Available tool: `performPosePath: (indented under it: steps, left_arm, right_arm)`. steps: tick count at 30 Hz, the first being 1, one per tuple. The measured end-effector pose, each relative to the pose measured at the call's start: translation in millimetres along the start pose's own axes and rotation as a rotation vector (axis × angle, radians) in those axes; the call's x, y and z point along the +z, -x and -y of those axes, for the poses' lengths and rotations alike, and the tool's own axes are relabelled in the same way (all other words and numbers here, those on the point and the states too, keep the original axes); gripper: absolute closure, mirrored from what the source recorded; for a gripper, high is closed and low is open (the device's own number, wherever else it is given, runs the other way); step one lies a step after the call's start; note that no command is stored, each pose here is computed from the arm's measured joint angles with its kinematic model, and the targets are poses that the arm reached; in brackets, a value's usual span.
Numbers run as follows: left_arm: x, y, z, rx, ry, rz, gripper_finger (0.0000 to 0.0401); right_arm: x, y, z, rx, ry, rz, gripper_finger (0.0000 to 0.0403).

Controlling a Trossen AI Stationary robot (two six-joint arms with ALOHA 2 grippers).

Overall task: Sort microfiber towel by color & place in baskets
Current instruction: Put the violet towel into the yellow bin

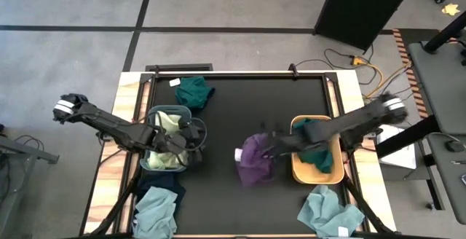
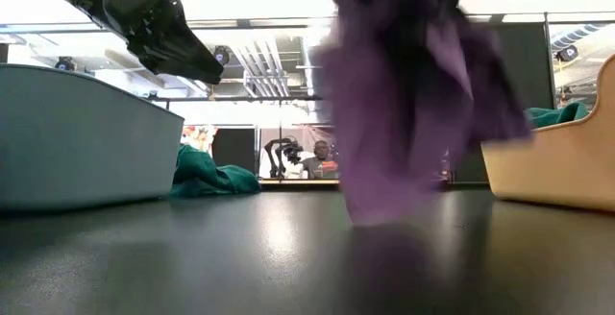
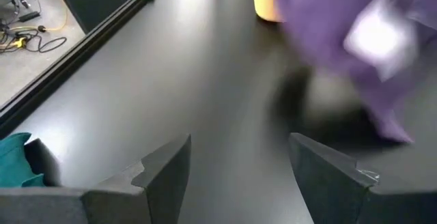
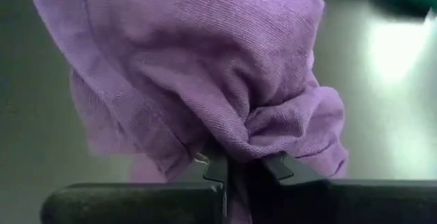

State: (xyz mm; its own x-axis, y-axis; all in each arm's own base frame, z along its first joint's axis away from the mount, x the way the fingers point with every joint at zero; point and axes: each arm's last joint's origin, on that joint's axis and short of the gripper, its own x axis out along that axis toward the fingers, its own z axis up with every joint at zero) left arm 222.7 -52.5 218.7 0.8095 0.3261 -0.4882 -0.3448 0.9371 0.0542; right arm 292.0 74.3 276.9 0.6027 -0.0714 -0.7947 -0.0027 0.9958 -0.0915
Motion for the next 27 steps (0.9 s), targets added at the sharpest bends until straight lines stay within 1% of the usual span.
performPosePath:
  steps: [3, 6, 9, 11, 14, 16, 18, 20, 23, 27]
  left_arm:
    - [-1, -1, 1, 0.002, -0.003, -0.006, 0.0170]
    - [-1, -2, 1, 0.003, -0.004, -0.009, 0.0170]
    - [-1, -2, 1, 0.002, -0.003, -0.008, 0.0170]
    - [-1, -2, 1, 0.002, -0.003, -0.008, 0.0170]
    - [-1, -1, 1, 0.002, -0.002, -0.007, 0.0170]
    - [-1, -1, 1, 0.002, -0.002, -0.006, 0.0170]
    - [-1, -1, 1, 0.002, -0.005, -0.005, 0.0170]
    - [-1, -1, 1, 0.001, -0.011, -0.002, 0.0170]
    - [0, -1, 1, 0.003, -0.008, 0.005, 0.0170]
    - [0, -1, 1, 0.005, -0.007, 0.009, 0.0170]
  right_arm:
    - [-2, 54, 11, 0.034, -0.079, 0.127, 0.0385]
    - [-19, 99, 25, 0.045, -0.152, 0.163, 0.0386]
    - [-46, 134, 38, 0.048, -0.227, 0.139, 0.0385]
    - [-65, 152, 46, 0.042, -0.285, 0.099, 0.0384]
    - [-92, 166, 52, 0.079, -0.391, 0.008, 0.0385]
    - [-111, 171, 56, 0.092, -0.441, -0.052, 0.0385]
    - [-124, 167, 56, 0.098, -0.480, -0.133, 0.0385]
    - [-133, 154, 53, 0.080, -0.501, -0.217, 0.0385]
    - [-137, 119, 44, 0.068, -0.541, -0.358, 0.0385]
    - [-142, 71, 30, 0.114, -0.638, -0.454, 0.0384]
